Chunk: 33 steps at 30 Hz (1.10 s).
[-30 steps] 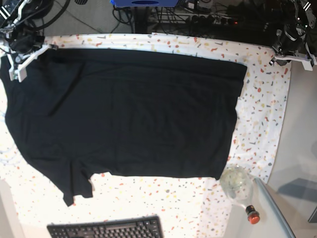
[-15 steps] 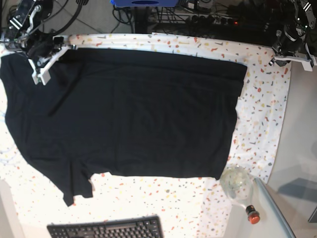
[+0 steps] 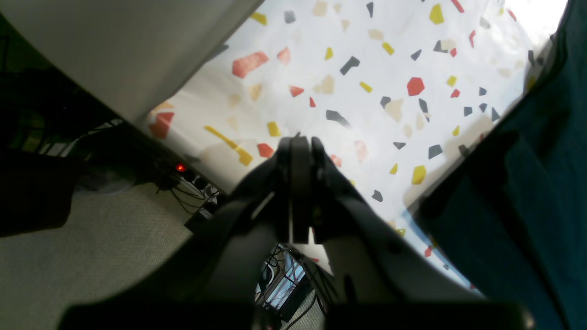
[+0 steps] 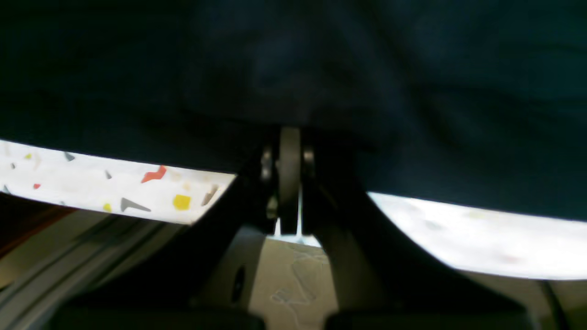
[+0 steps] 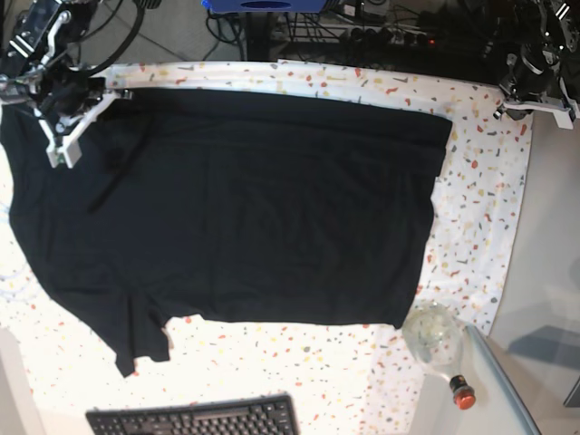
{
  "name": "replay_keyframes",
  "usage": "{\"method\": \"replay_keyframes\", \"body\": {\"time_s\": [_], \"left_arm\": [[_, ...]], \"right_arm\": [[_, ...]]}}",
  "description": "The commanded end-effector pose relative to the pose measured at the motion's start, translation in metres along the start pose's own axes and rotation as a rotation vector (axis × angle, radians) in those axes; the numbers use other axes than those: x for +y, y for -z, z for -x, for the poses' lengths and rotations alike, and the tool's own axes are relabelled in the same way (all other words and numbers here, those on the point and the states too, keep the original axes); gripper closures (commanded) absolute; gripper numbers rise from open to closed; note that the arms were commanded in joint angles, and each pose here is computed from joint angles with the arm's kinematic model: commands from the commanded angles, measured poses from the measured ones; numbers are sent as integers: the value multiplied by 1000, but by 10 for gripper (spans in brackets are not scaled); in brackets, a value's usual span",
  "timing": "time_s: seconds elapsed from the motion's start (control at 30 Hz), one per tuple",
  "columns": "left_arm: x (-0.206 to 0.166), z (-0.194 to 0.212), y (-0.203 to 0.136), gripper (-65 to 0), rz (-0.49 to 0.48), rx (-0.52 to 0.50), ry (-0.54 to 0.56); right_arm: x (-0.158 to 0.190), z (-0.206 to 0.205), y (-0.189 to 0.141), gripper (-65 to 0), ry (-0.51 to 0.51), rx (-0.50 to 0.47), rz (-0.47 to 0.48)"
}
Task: Layout the t-shirt on the table in an organized manner, then fold the t-shirt properly
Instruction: 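Grasp the black shirt edge again with both grippers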
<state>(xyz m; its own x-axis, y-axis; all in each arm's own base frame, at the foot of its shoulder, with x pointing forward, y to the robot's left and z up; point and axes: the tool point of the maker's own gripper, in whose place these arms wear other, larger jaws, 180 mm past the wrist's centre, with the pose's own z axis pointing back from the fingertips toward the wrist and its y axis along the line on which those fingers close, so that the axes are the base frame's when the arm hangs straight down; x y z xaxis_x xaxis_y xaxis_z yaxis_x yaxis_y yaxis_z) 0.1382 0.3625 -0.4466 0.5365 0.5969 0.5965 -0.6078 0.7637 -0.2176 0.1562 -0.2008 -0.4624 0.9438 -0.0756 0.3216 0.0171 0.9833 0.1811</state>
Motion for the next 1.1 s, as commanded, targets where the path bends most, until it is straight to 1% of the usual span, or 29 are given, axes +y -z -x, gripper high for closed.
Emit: {"method": "replay_keyframes", "body": {"time_s": [0.0,0.03,0.07,0.17,0.27,0.37,0.4,0.43,0.5,0.57,0.63,0.77,0.87,0.97,1.07], "left_arm": [[-4,-16,-4,0,19,-44,21],[-11,-17,-3,0,38,-47,31],[-25,-15,-3,0,76,-42,57],[-75,-5,-2,0,204,-20,137],[-141,6,3,0,352,1,196],[-202,22,9,0,482,41,249],[-214,31,13,0,505,65,272],[-221,36,19,0,507,79,302],[-219,49,38,0,456,111,374],[-211,62,50,0,400,133,413],[-199,66,53,0,348,132,457],[-172,74,55,0,264,144,509],[-147,82,61,0,203,178,511],[-113,82,59,0,133,192,465],[-102,77,54,0,113,178,456]], "right_arm": [[-3,-18,-12,0,-23,-70,19],[-5,-24,-18,0,-30,-91,35],[-9,-28,-22,0,-41,-105,51],[-27,-56,-28,0,-73,-175,87],[-45,-71,-15,0,-59,-210,70],[-69,-75,0,0,-41,-192,70],[-73,-75,5,0,-30,-194,65],[-78,-76,8,0,-22,-204,62],[-86,-76,14,0,-2,-230,54],[-91,-75,18,0,12,-249,49],[-92,-72,20,0,21,-254,44],[-91,-56,23,0,31,-224,41],[-81,-48,30,0,49,-211,18],[-76,-31,34,0,58,-184,12],[-68,-15,38,0,64,-154,-3]]}}
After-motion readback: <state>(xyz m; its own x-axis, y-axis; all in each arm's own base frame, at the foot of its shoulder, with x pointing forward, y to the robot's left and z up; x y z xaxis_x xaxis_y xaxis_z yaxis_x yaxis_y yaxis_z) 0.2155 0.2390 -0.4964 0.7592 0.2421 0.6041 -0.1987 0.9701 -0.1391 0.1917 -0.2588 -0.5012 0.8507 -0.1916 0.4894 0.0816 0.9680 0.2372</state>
